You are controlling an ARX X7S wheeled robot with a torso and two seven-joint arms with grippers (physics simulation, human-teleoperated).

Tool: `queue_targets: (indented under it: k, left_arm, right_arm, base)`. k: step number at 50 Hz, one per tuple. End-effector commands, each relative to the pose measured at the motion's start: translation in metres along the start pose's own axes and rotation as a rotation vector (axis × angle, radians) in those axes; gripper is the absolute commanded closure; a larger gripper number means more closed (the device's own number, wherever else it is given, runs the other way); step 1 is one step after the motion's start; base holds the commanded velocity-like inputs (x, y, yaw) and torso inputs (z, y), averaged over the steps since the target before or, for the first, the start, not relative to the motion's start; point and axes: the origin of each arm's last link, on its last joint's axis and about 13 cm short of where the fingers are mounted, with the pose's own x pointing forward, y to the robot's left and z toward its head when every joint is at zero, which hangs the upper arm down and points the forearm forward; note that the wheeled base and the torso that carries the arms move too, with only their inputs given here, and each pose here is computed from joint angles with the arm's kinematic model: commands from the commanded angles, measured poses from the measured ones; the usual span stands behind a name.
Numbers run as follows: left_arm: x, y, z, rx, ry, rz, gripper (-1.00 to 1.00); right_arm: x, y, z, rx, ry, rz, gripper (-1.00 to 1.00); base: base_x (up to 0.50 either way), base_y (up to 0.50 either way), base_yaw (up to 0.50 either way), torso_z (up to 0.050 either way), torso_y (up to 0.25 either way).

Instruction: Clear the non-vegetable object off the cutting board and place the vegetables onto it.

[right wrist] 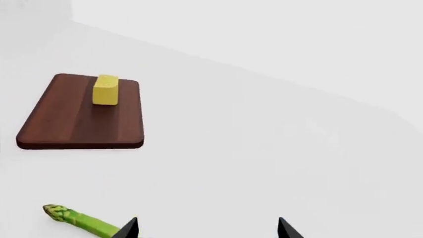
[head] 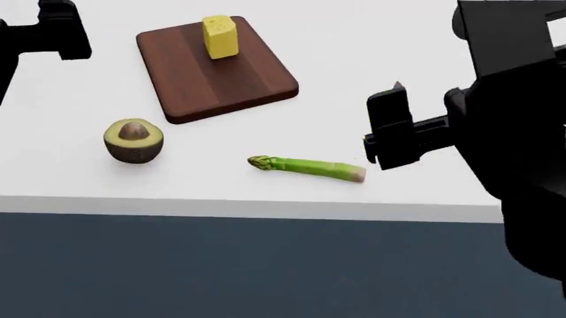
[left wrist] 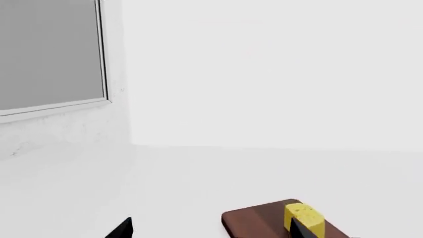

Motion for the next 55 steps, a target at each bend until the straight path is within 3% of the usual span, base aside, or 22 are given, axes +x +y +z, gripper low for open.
queue_targets:
  k: [1, 16, 34, 39, 55]
  left_arm:
    - [0.027, -0.006, 0.040, 0.019, 0.051, -0.078, -1.00]
    - [0.016, -0.005, 0.062, 0.007, 0.057, -0.095, -1.00]
    - [0.026, -0.006, 0.056, 0.014, 0.045, -0.090, -1.00]
    - [0.026, -0.004, 0.055, 0.010, 0.042, -0.085, -1.00]
    - [0.021, -0.003, 0.058, 0.009, 0.031, -0.078, -1.00]
  right_arm:
    - [0.006, -0.034, 0.044, 0.020, 0.022, -0.003, -1.00]
    - [-0.001, -0.040, 0.053, 0.007, 0.033, -0.022, -1.00]
    - [0.010, -0.040, 0.048, 0.011, 0.057, -0.001, -1.00]
    - [0.016, -0.034, 0.046, -0.028, 0.092, 0.014, -1.00]
    - [0.016, -0.032, 0.041, 0.008, 0.093, 0.042, -1.00]
  base:
    - [0.00, 0.00, 0.00, 0.000, 0.000]
    - [0.39, 0.00, 0.00, 0.000, 0.000]
    - [0.50, 0.00, 0.00, 0.000, 0.000]
    - [0.50, 0.24, 0.00, 0.000, 0.003]
    - [0.50, 0.21, 0.00, 0.000, 0.001]
